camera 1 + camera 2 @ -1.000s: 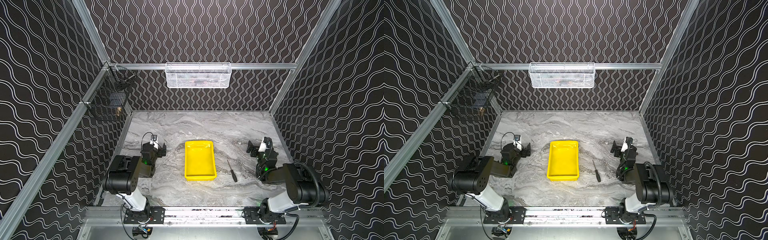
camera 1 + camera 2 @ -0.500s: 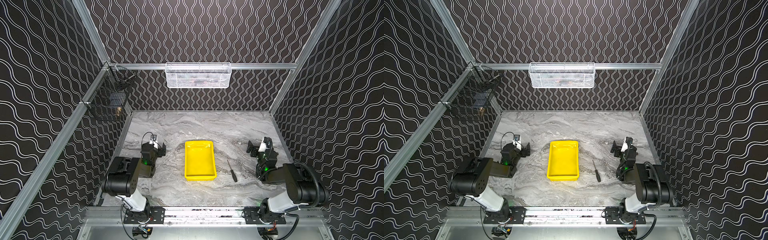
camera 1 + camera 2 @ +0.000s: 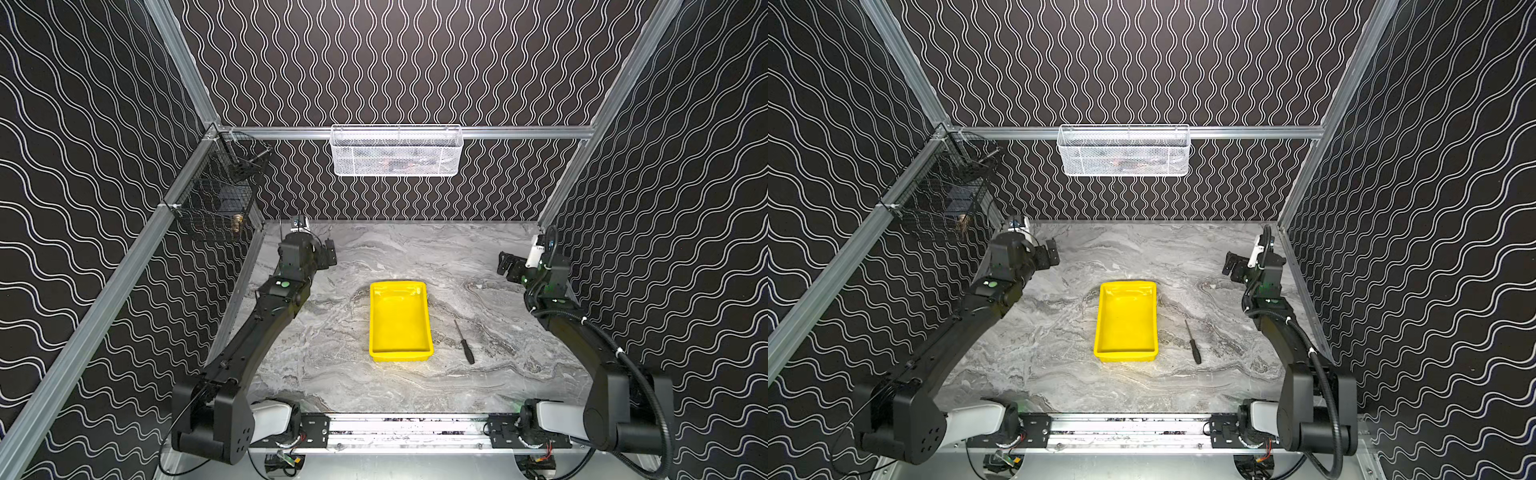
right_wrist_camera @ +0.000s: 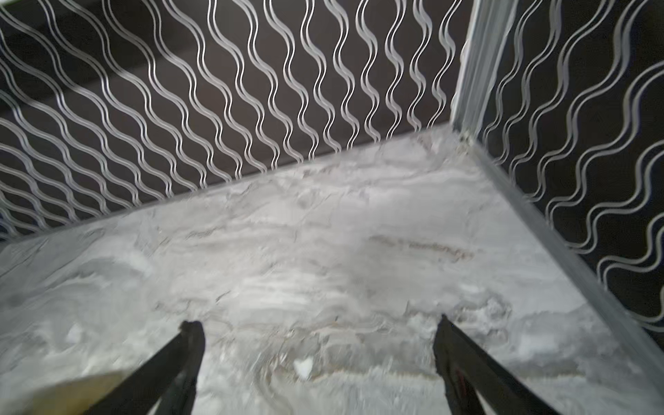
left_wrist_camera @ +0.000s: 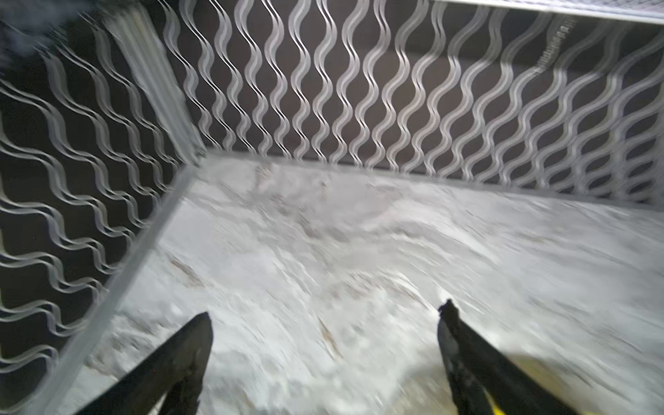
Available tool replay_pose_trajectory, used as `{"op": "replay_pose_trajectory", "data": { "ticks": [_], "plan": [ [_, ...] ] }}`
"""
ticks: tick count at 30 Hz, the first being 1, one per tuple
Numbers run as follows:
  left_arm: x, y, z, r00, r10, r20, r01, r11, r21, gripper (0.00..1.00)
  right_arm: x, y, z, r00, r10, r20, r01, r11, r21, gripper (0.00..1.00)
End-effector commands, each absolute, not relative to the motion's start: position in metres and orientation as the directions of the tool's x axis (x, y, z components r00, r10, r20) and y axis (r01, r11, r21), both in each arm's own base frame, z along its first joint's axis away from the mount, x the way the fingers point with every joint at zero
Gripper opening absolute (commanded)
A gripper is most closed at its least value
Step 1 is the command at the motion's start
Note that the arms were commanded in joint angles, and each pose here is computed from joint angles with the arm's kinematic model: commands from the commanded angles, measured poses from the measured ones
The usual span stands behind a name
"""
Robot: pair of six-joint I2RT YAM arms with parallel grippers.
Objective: Put the screwdriver in the bin
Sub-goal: Pick up the screwdriver from the center of the table.
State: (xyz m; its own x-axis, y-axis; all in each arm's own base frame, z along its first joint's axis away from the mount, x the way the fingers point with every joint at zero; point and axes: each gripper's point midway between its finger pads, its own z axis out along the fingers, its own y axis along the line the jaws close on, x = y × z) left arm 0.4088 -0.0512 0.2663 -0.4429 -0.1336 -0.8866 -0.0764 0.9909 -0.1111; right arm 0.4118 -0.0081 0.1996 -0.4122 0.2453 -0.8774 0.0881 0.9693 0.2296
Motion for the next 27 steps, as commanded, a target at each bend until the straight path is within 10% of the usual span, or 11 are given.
{"op": "replay_pose_trajectory", "data": {
  "ticks": [1, 27],
  "plan": [
    [0.382, -0.082, 0.245, -0.656, -0.156, -0.738, 0.024, 0.974, -0.227, 0.99, 0.370, 0.026, 0.165, -0.642, 0.303, -0.704, 0.069, 0.937, 0.341, 0.99],
    [0.329, -0.103, 0.197, -0.715, 0.042, -0.698, 0.179, 0.976, -0.123, 0.99, 0.236, 0.108, 0.065, -0.919, 0.168, -0.356, 0.080, 0.965, 0.248, 0.74]
  ]
}}
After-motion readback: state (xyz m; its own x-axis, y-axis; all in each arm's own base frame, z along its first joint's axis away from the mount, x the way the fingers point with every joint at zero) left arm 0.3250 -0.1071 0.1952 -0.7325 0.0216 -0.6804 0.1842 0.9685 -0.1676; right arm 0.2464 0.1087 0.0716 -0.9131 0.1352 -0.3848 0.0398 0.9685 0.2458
